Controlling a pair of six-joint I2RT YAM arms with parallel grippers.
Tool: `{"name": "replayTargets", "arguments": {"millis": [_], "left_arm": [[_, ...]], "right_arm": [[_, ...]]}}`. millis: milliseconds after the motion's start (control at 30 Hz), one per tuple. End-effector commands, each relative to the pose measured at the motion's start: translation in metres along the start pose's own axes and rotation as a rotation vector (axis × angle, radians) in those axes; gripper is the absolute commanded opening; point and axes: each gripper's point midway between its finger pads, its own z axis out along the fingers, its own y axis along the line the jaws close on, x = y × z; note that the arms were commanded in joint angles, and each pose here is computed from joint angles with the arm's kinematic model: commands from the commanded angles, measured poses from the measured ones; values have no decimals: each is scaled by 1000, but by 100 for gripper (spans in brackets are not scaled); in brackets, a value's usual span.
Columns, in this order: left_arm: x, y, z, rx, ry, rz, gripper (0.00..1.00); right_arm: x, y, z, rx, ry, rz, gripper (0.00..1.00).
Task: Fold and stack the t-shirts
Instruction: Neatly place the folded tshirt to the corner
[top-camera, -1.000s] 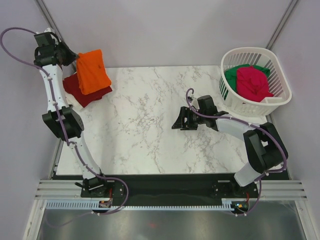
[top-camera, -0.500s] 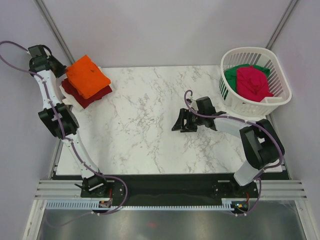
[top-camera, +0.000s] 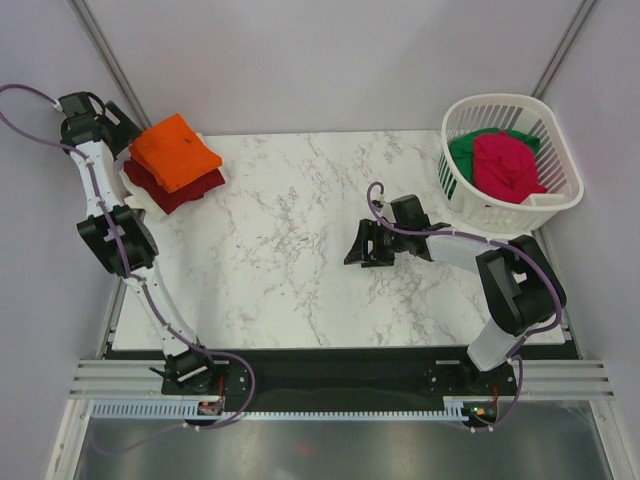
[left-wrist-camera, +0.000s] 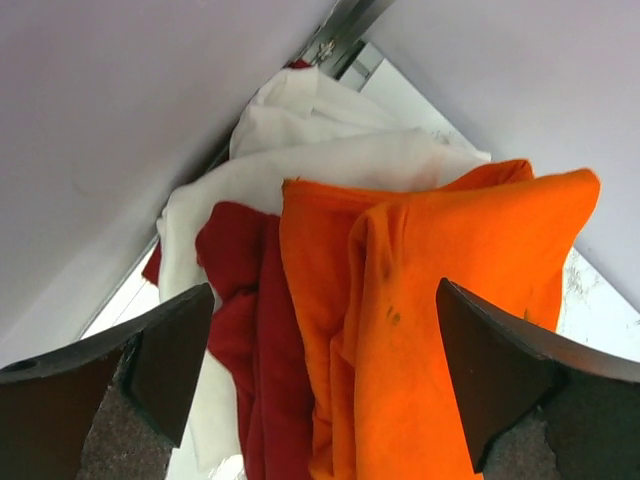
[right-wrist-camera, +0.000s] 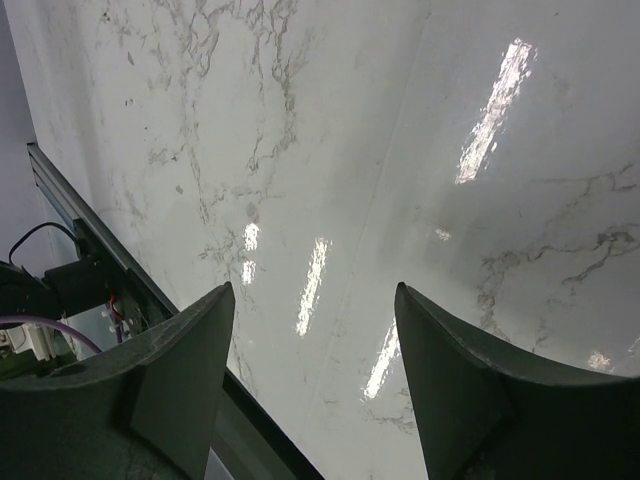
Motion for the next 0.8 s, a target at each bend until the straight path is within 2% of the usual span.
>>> {"name": "replayTargets", "arguments": {"millis": [0,67,133,167,200,300,400,433,500,533,633,767], "left_arm": [[-34,93,-41,-241,-77,-204,100],[-55,89,-74,-238,-140,-224,100],[-54,96,-88,-250,-145,-265,100],[-64,89,-108,-227,-177,-280,99],[-56,94,-109,-230,-159,-309,97],[-58,82,-132,-187,-183,-313,84],[-59,68,-145,-128,-201,-307,78],[-57,61,-146,-85,-188,-306,66],[-56,47,-143,-10,-186,-315,53],[-52,32,-141,68,-161,-310,42],[-44,4,-130,126,-135,-256,35],[-23,-40,-99,211,-71,-175,35]], "right_arm": [[-11,17,-5,-34,-29,-61,74],[-12,20,-6,-43,-33,-69,74],[-13,24,-7,-46,-40,-81,74],[-12,25,-7,-48,-38,-86,74],[-11,28,-7,-52,-38,-91,74],[-10,32,-8,-62,-39,-102,75],[-12,36,-11,-66,-49,-109,76],[-12,36,-11,-67,-51,-111,76],[-13,37,-12,-69,-54,-115,76],[-14,38,-12,-69,-58,-119,76],[-15,39,-13,-68,-62,-123,76],[-16,37,-13,-65,-63,-125,76]]}}
